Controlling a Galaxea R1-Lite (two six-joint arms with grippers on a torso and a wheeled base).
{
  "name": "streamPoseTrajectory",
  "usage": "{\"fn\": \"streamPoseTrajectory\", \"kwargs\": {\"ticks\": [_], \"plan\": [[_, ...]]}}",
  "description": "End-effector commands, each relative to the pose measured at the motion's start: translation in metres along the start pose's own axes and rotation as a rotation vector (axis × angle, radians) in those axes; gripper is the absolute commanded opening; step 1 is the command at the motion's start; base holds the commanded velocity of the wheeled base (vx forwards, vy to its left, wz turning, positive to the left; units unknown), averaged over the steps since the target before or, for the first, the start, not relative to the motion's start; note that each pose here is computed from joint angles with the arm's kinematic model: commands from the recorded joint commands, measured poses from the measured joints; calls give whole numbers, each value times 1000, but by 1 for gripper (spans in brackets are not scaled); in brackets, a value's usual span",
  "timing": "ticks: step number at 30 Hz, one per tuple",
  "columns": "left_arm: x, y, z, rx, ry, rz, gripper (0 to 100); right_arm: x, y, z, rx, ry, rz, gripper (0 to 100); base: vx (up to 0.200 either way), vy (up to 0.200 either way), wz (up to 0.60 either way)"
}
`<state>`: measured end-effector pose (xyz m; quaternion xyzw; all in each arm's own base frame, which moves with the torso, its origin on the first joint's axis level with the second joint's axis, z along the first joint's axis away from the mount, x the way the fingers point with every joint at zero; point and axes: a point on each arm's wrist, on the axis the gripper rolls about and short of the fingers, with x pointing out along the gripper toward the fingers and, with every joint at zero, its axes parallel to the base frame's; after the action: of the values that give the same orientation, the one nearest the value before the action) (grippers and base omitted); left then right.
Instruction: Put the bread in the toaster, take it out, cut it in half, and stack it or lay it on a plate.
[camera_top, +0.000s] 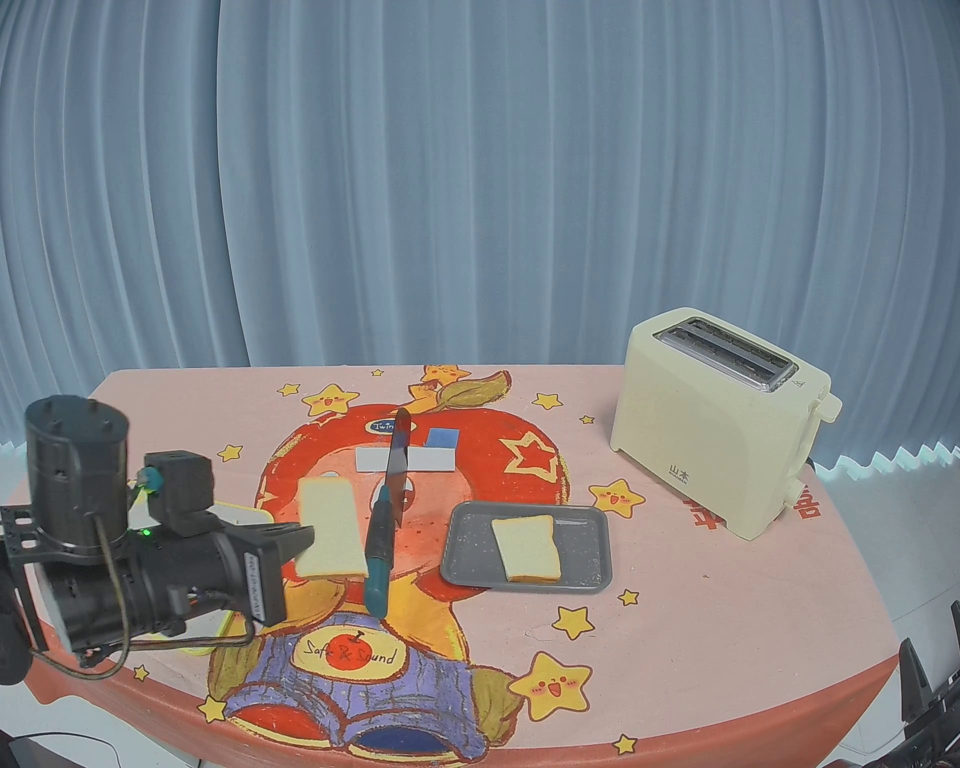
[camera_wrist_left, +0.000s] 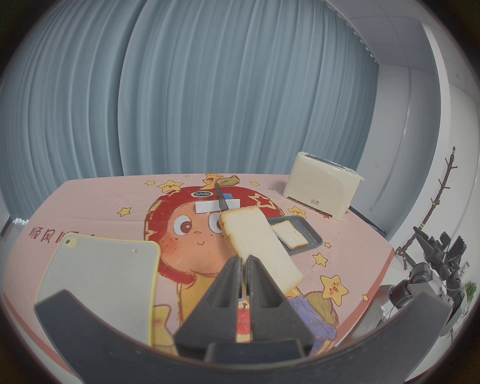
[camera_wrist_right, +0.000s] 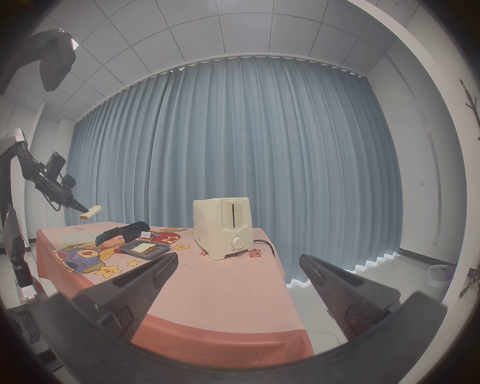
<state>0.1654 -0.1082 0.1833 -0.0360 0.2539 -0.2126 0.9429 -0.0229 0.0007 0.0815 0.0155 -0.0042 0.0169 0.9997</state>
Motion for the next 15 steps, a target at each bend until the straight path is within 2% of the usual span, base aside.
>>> {"fn": "streamPoseTrajectory", "kwargs": {"ticks": [1, 4, 10, 11, 15], "plan": [[47, -14, 8, 22, 74, 34, 0, 0, 0, -5, 0, 1, 0, 100, 0, 0, 0], [61, -20, 16, 26, 61, 57, 0, 0, 0, -5, 1, 1, 0, 100, 0, 0, 0], [80, -31, 27, 34, 55, 42, 0, 0, 0, -5, 1, 1, 2, 100, 0, 0, 0], [91, -40, 27, 46, 65, 20, 0, 0, 0, -5, 0, 1, 0, 100, 0, 0, 0], [103, -49, 26, 55, 81, 2, 0, 0, 0, -5, 0, 1, 2, 100, 0, 0, 0]]}}
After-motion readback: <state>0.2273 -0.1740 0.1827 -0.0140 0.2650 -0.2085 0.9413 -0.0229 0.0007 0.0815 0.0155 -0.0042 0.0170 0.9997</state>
